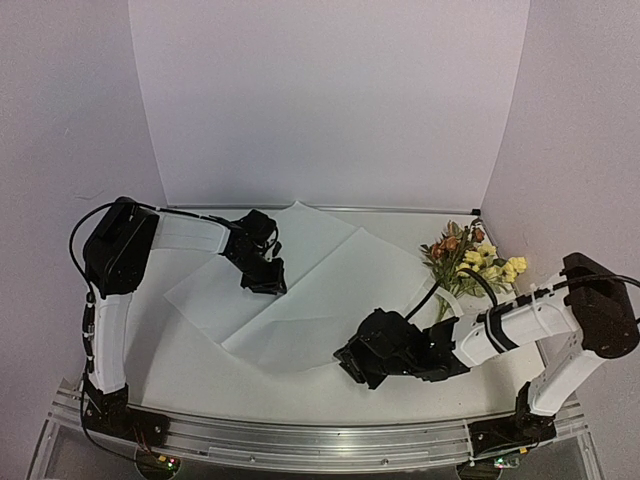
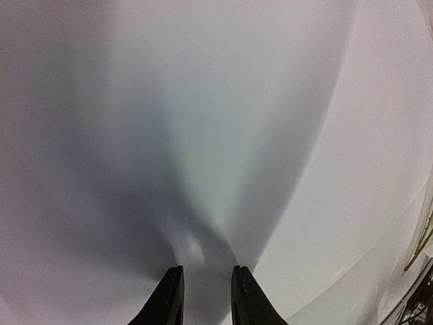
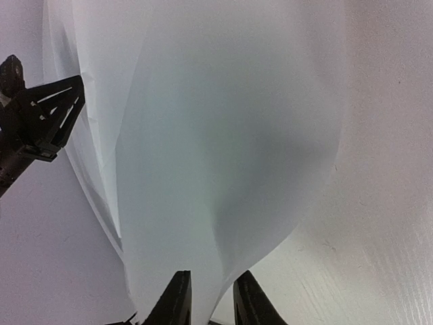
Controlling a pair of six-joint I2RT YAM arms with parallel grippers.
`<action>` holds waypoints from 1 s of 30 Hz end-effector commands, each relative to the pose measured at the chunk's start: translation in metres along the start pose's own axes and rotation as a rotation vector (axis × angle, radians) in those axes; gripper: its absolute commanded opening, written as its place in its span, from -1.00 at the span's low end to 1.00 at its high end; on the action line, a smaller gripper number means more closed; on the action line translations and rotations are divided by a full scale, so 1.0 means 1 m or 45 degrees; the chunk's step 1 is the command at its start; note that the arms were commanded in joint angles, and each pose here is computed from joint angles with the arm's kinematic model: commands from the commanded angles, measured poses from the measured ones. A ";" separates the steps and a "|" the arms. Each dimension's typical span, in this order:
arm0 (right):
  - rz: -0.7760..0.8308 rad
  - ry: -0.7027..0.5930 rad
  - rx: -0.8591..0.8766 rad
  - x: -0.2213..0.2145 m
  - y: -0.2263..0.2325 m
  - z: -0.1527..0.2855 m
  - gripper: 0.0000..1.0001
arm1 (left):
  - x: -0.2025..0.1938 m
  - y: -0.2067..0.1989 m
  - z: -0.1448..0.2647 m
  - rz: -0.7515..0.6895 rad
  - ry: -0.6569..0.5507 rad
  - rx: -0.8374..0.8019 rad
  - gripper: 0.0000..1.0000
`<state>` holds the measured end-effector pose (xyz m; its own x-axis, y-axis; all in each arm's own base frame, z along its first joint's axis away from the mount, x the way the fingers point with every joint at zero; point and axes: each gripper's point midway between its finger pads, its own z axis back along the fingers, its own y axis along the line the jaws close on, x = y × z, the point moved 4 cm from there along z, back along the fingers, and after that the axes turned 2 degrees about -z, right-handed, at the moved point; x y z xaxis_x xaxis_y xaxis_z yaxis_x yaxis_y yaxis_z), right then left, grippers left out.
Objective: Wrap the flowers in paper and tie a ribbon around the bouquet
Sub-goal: Adjust the flattened wrapping paper at the center of the board.
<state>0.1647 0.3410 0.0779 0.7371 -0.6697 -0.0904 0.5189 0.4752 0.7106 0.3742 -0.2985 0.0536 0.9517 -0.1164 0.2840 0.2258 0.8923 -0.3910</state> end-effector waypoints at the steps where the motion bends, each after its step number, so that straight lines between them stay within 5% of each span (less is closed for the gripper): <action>1: 0.124 -0.011 0.028 -0.004 0.023 0.024 -0.09 | -0.018 0.022 -0.009 -0.010 0.086 0.090 -0.47; 10: 0.424 -0.143 -0.068 0.027 0.027 0.065 0.59 | -0.009 0.012 0.004 -0.105 0.044 0.048 -0.41; 21: 0.534 -0.340 -0.391 0.154 -0.003 0.101 0.75 | 0.026 -0.044 0.048 -0.224 -0.126 -0.035 -0.23; 30: 0.538 -0.334 -0.533 0.207 -0.007 0.095 0.67 | -0.033 -0.109 0.019 -0.320 0.017 -0.171 -0.23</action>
<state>0.2577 0.1462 0.1252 0.7543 -0.5535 0.3531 0.4237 0.8212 0.3823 0.3469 -0.3536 0.0902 0.8796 -0.2955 0.3729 0.4332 0.8216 -0.3707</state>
